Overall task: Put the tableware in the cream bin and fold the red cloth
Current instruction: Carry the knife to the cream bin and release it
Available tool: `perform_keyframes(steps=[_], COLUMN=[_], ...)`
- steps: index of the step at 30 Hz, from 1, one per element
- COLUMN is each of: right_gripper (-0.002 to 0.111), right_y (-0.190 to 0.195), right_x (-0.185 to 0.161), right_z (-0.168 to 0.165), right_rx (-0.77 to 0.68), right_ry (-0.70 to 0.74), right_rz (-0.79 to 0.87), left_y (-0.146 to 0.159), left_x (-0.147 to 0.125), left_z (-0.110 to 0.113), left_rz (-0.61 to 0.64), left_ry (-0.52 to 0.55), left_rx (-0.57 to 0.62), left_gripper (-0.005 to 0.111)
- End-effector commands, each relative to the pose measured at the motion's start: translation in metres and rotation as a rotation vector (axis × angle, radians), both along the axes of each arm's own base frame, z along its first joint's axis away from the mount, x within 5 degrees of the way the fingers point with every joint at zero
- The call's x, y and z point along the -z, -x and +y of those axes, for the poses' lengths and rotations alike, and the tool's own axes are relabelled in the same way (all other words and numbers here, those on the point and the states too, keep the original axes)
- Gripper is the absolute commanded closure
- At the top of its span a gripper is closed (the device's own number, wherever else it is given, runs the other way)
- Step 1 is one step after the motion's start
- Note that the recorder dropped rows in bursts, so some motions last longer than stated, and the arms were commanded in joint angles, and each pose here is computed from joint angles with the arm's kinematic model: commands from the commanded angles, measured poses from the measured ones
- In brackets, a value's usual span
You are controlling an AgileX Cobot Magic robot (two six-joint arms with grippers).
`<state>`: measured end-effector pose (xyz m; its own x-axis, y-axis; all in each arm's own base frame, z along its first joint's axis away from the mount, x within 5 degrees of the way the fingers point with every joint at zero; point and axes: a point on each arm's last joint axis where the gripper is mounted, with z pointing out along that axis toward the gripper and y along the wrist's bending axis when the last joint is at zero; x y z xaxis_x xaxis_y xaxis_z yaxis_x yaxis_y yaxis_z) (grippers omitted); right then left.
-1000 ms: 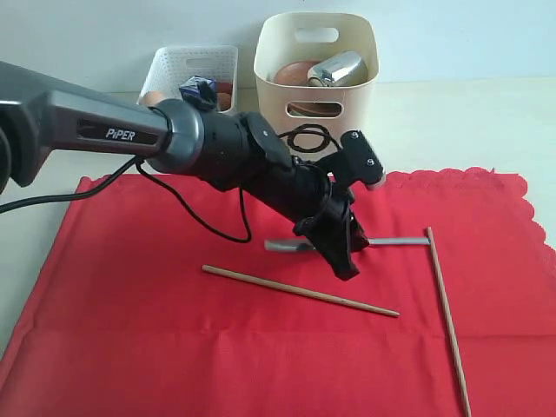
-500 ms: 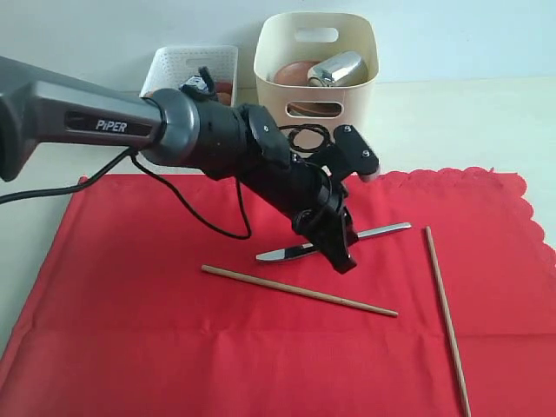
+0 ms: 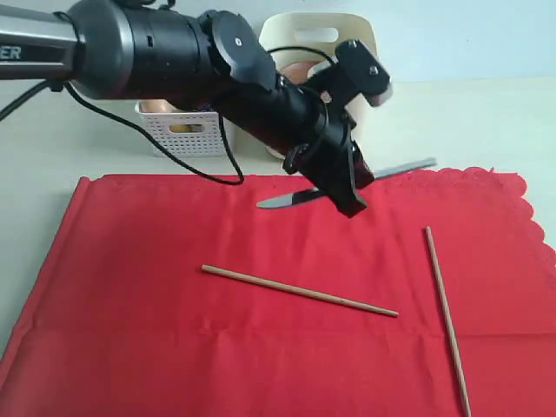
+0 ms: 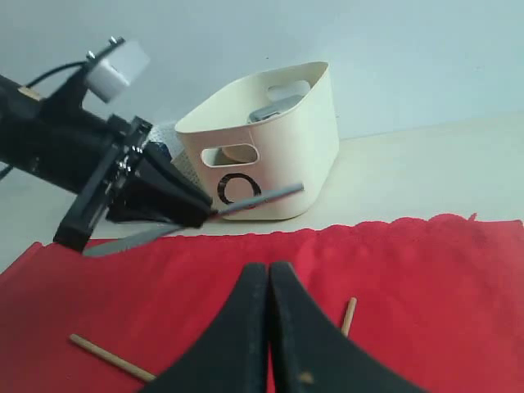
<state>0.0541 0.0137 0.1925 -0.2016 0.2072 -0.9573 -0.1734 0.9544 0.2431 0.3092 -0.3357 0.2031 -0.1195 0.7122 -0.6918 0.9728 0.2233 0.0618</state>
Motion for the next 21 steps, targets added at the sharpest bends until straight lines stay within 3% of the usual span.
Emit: perform_keyframes(steps=[1, 8, 13, 18, 21], right_gripper=[0.108, 0.108, 0.108, 0.108, 0.108], right_y=[0.0, 0.0, 0.0, 0.0, 0.0], right_x=[0.001, 0.001, 0.001, 0.001, 0.001], right_z=[0.0, 0.0, 0.0, 0.0, 0.0], right_rx=[0.001, 0.001, 0.001, 0.001, 0.001], right_ry=[0.007, 0.007, 0.007, 0.007, 0.007], right_rz=[-0.011, -0.011, -0.011, -0.011, -0.011], left_y=[-0.026, -0.077, -0.108, -0.129, -0.13], left_x=[-0.034, -0.069, -0.086, -0.073, -0.072], left_z=[0.015, 0.042, 0.036, 0.027, 0.026], left_rz=[-0.132, -0.29, -0.323, -0.355, -0.371], left_ry=[0.143, 0.393, 0.527, 0.558, 0.563], left_rx=[-0.222, -0.624, -0.73, -0.779, -0.793], left_gripper=[0.107, 0.107, 0.107, 0.105, 0.078])
